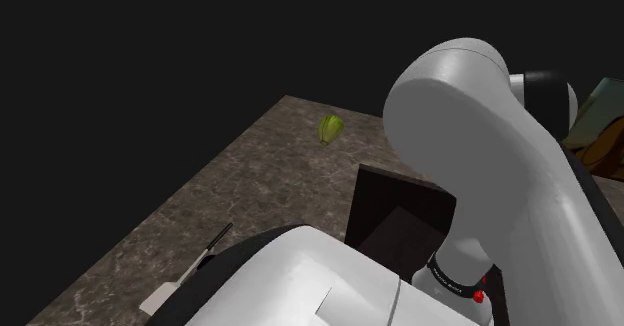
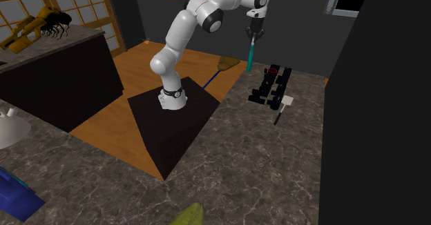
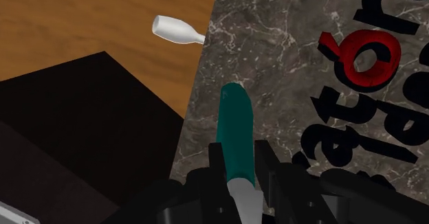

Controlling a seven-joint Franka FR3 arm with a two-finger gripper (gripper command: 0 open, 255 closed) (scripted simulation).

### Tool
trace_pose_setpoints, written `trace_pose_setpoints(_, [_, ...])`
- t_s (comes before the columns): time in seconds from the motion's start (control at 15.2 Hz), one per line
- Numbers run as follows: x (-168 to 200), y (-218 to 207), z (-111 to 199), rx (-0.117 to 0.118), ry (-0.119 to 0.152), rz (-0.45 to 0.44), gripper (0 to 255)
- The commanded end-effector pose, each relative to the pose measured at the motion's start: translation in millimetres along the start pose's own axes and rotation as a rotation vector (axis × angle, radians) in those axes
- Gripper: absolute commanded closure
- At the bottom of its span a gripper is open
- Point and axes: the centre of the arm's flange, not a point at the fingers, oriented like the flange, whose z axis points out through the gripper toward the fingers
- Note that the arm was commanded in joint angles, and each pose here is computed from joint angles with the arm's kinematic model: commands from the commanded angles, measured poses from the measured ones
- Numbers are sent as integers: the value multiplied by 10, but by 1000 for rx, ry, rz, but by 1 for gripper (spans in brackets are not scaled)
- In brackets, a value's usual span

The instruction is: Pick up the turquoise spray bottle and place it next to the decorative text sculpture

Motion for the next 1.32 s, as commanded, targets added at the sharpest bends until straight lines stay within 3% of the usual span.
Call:
trace_pose_setpoints(0.0, [-13,-17,111,0,0,0,255])
trace_pose_setpoints(0.4, [-36,-45,415,0,0,0,255])
trace_pose_setpoints(0.92, [-36,-45,415,0,0,0,255])
trace_pose_setpoints(0.99, [-36,-45,415,0,0,0,0])
trace_pose_setpoints(1.25, [-36,-45,415,0,0,0,0])
